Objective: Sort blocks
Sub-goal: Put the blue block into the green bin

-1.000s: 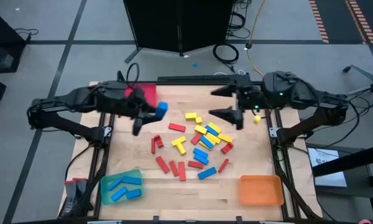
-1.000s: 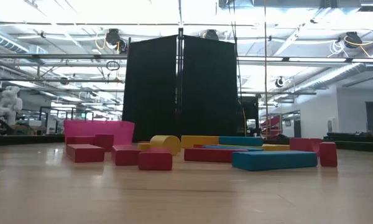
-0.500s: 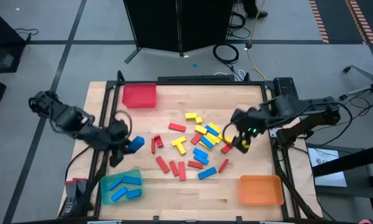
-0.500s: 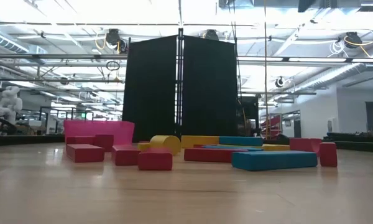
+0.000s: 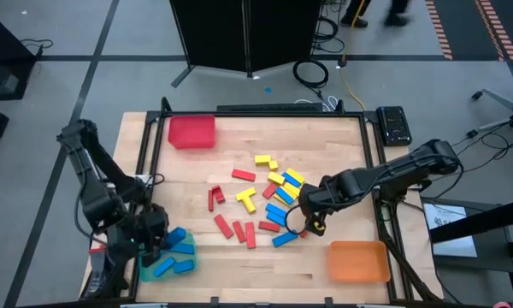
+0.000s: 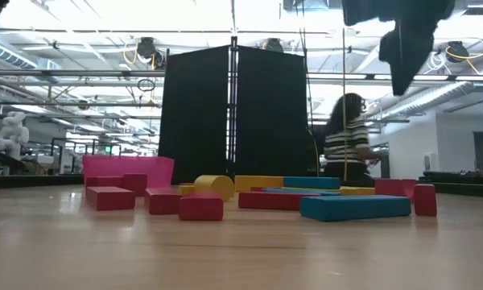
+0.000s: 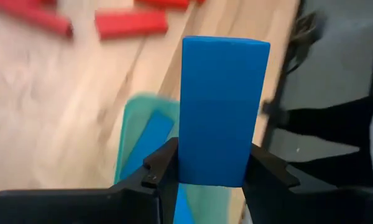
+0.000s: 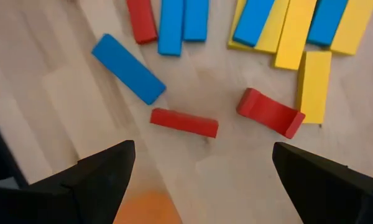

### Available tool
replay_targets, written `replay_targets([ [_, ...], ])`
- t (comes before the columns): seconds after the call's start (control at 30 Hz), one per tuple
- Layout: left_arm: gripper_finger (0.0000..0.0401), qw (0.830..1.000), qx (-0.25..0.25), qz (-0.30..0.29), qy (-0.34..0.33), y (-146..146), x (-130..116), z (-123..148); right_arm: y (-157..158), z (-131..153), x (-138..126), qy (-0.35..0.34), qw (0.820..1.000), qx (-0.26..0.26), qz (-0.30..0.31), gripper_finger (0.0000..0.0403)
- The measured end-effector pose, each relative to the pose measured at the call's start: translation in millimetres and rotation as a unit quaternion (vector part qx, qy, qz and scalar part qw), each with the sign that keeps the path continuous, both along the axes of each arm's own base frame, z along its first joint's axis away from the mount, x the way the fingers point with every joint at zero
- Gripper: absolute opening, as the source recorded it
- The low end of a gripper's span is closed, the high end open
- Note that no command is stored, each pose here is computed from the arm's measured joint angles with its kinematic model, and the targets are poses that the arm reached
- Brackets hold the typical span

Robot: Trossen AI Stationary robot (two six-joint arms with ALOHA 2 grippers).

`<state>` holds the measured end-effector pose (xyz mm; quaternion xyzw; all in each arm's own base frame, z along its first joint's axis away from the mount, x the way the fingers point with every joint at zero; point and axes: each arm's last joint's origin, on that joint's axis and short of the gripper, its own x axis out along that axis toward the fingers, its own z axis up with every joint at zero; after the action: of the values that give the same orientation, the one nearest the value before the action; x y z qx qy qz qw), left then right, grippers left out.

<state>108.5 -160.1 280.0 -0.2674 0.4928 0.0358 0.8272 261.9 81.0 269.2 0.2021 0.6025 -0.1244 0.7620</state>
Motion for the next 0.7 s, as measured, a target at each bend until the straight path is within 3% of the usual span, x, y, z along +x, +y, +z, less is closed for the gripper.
replay_targets([
  [0.3,0.0144,0.996,-0.03,-0.008,0.082,-3.9,-15.2,-64.6,-5.9,-16.1,-0.3,0.002,1.0,-0.017,-0.02,0.0377],
  [0.47,0.0144,0.996,-0.06,-0.029,0.065,-12.0,-11.4,-78.7,-8.6,-15.8,0.7,0.0,0.999,-0.016,-0.031,0.0377],
  [0.7,0.0167,0.993,-0.054,-0.033,0.096,-15.9,-10.4,-89.0,-8.9,-15.8,0.8,0.0,0.999,-0.016,-0.033,0.0377],
])
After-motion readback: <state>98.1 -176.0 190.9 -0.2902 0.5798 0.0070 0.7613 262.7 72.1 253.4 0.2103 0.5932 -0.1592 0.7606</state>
